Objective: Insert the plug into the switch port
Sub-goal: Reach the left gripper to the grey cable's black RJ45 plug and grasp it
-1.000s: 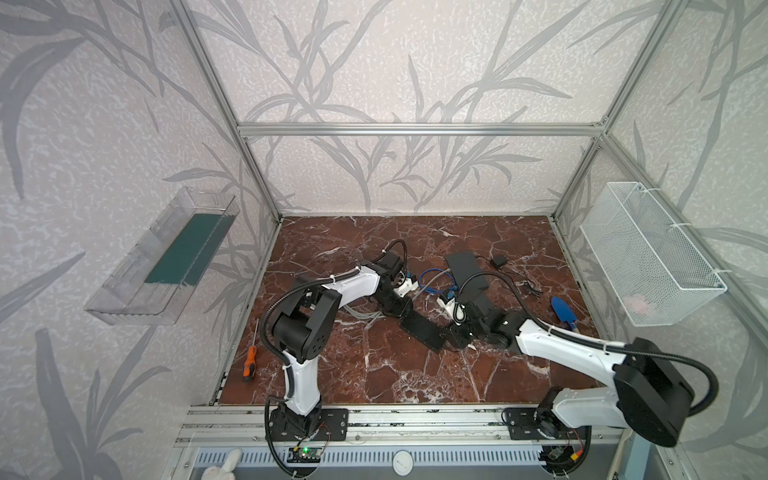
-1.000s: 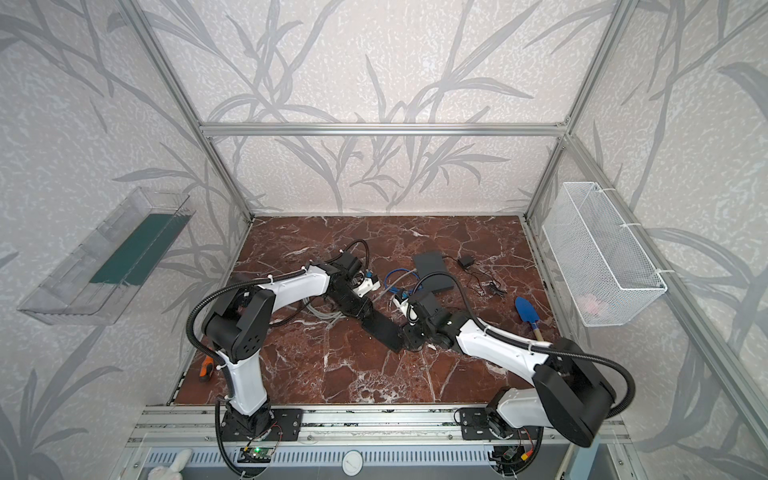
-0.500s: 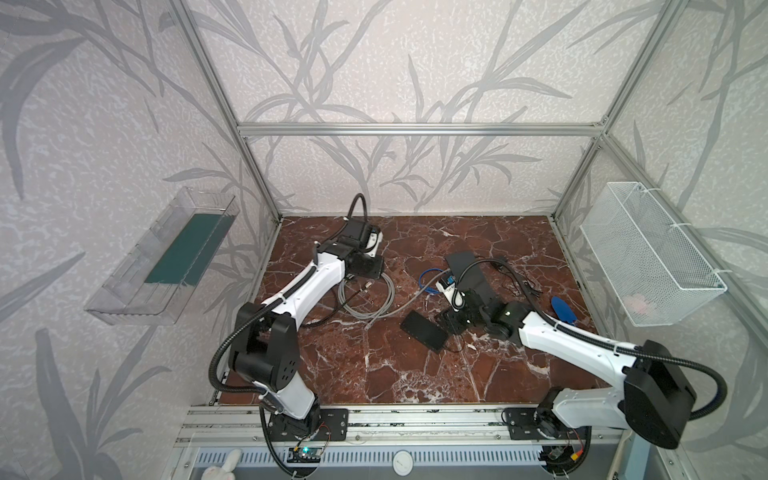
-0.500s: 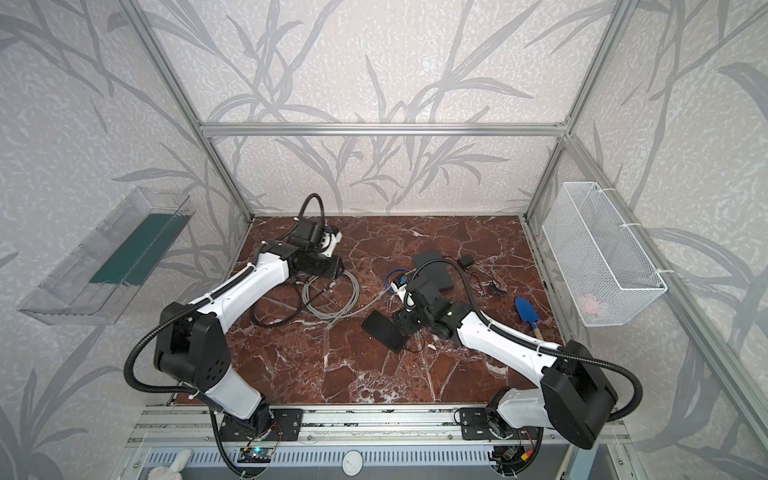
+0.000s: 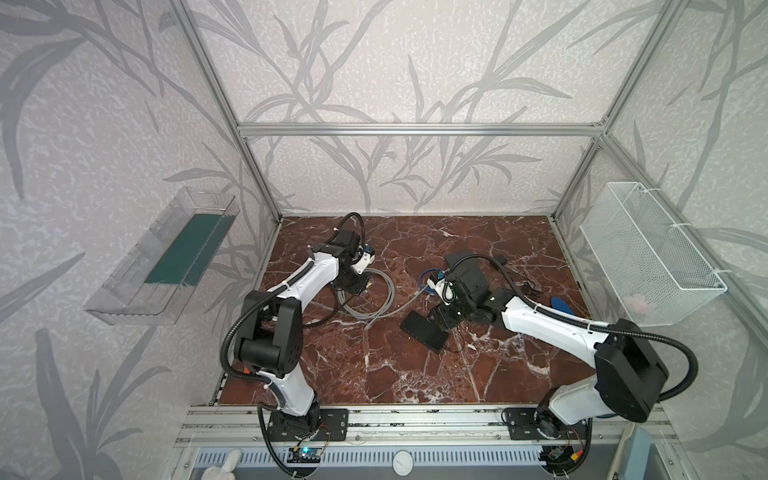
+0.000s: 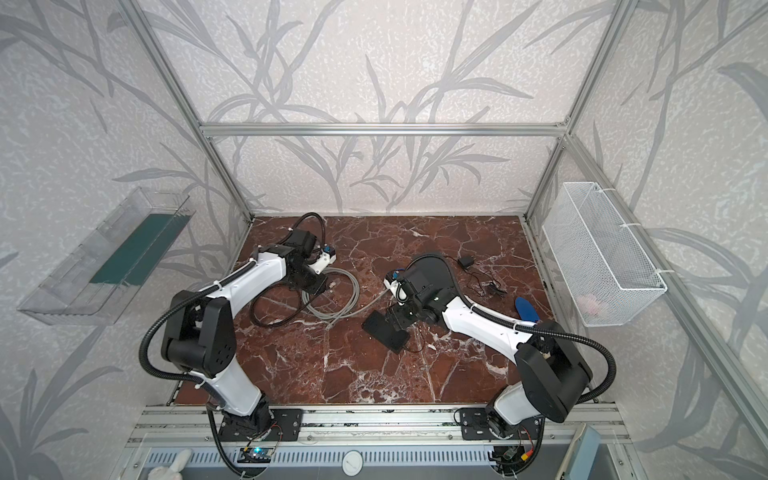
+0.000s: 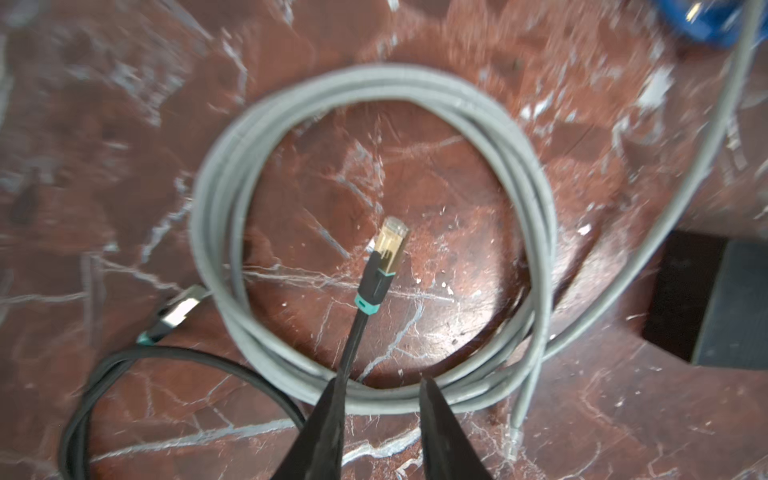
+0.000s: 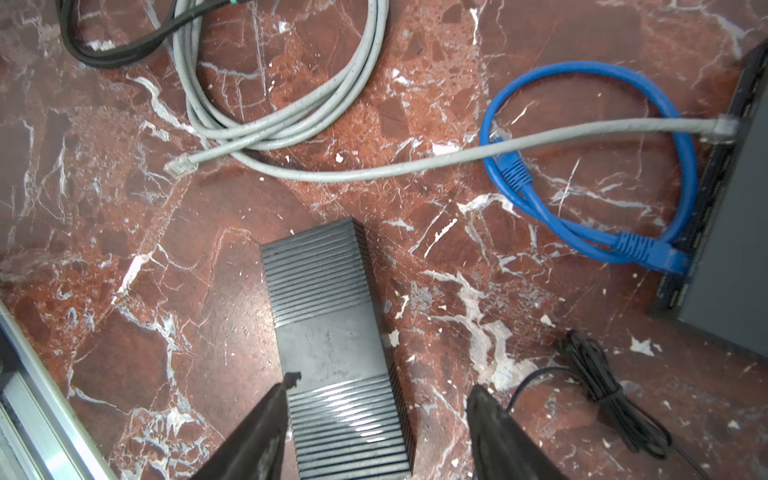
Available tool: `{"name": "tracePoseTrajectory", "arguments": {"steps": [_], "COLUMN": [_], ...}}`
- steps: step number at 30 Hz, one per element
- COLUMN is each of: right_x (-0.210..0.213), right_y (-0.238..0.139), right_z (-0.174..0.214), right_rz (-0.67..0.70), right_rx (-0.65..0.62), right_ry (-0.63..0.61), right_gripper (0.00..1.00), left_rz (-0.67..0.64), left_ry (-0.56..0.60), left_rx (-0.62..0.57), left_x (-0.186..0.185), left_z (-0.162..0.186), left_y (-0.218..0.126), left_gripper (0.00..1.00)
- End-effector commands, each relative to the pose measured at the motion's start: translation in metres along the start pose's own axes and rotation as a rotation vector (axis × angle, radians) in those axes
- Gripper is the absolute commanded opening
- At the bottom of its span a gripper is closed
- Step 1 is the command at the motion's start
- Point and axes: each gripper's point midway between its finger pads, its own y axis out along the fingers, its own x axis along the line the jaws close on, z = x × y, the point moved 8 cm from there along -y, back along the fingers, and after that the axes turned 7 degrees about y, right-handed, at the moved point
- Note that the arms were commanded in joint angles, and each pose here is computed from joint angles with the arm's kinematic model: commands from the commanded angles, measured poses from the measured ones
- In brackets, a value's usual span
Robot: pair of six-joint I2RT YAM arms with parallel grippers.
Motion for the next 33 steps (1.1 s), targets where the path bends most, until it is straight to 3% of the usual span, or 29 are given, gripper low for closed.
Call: {"name": "tracePoseTrajectory", "arguments": {"steps": [1,11,19,23,25,28,33], "right_x": [0.002,0.001,0.001,0.001,0.001,0.002,0.003], "right_y": [-0.002,0.001,0.005,0.007,0.008,0.01,0.011], "right_z": [-0.005,-0.006,-0.009,-0.007,-0.007,-0.007,-0.01], "right_rz": [-0.02,-0.016,-0.02,-0.027,-0.032,-0.036,-0.046], "right_rx": [0.012,0.021,0.024,0.033,0.034,0.035,0.035], "right_ry": [0.024,0.047,0.057,0.061,0.064,0.065,0.065], "right_gripper": [0.67,0.66,0.66,0.65,0.65,0.65,0.65], "left_rz": [0.058,0.037,0.05,0.114,0.073,0.014,0.039], "left_ry": [0.065,0.059,0.031,0.002,-0.005,-0.011,-0.03], "left_rx": [0.069,0.113,0.051,-0.037,-0.057,-0.039,0.01], "left_x": [-0.001,0.013,0.015,0.013,0.017,0.025,0.032], "left_z": [0.004,-0.005,-0.015,-0.019,-0.018,-0.013,-0.007], "left_y": [0.011,0.035,0.011,-0.013,-0.019,-0.015,0.005], "left_gripper": [0.33,0.33,0.38,0.38,0.39,0.4,0.41]}}
